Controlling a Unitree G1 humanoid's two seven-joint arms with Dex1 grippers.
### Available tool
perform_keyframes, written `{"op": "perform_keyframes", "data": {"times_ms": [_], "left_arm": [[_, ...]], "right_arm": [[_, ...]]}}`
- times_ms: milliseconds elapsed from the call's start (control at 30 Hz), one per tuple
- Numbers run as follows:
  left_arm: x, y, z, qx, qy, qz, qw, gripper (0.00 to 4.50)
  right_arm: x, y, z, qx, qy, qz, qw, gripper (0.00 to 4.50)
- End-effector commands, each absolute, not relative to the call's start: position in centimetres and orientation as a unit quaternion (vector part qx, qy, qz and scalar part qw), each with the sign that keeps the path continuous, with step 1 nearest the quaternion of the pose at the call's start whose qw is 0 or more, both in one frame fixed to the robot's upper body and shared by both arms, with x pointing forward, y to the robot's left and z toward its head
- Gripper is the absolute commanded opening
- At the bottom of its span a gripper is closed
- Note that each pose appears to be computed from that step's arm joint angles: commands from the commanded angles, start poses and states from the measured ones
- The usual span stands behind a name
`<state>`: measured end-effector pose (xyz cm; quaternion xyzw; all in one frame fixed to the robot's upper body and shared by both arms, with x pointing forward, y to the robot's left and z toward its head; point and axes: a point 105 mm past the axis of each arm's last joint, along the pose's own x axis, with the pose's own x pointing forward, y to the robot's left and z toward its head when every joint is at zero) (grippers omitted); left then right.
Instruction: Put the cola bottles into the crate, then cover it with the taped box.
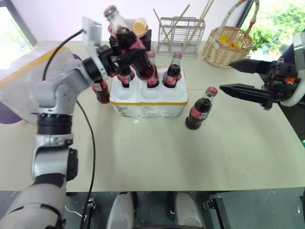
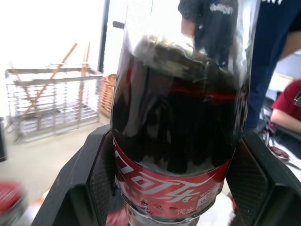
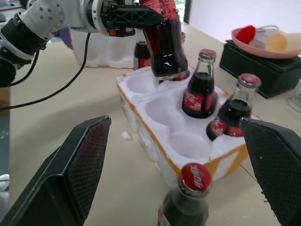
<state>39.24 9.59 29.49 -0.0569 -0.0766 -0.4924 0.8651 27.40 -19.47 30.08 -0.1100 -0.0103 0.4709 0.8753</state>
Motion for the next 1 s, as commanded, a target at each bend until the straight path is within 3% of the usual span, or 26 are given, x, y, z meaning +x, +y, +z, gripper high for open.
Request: {"op": "perform_keyframes", "data": {"times_ms": [33, 233, 467, 667, 833, 900, 967, 1000], "left_arm": [[39.1, 8.3, 30.9, -0.014, -0.106, -0.519, 0.848, 2.67], [39.6, 7.2, 27.5, 0.049, -0.060, -0.538, 0.839, 2.67], [39.2, 8.6, 27.1, 0.072, -0.046, -0.544, 0.835, 2.67], [39.7, 7.2, 22.5, 0.149, -0.004, -0.537, 0.831, 2.67], [41.0, 6.4, 20.7, 0.142, 0.014, -0.508, 0.849, 2.67], [41.1, 6.5, 20.7, 0.126, 0.011, -0.500, 0.857, 3.72], [40.9, 7.0, 21.7, 0.108, -0.004, -0.495, 0.862, 4.49], [40.7, 7.5, 22.6, 0.097, -0.017, -0.492, 0.865, 4.49]], "right_arm": [[26.7, -19.8, 31.4, -0.129, -0.044, 0.452, 0.882, 4.50], [26.6, -20.5, 31.1, -0.127, -0.042, 0.430, 0.893, 4.50], [27.4, -21.4, 30.4, -0.127, -0.033, 0.406, 0.904, 4.50], [27.8, -21.0, 29.8, -0.142, -0.024, 0.416, 0.898, 4.50], [28.1, -20.7, 29.7, -0.144, -0.024, 0.425, 0.894, 4.50], [28.3, -20.5, 29.5, -0.144, -0.024, 0.429, 0.891, 4.50], [28.3, -20.3, 29.4, -0.144, -0.024, 0.436, 0.888, 4.50], [28.2, -20.2, 29.4, -0.143, -0.023, 0.440, 0.886, 4.50]]}}
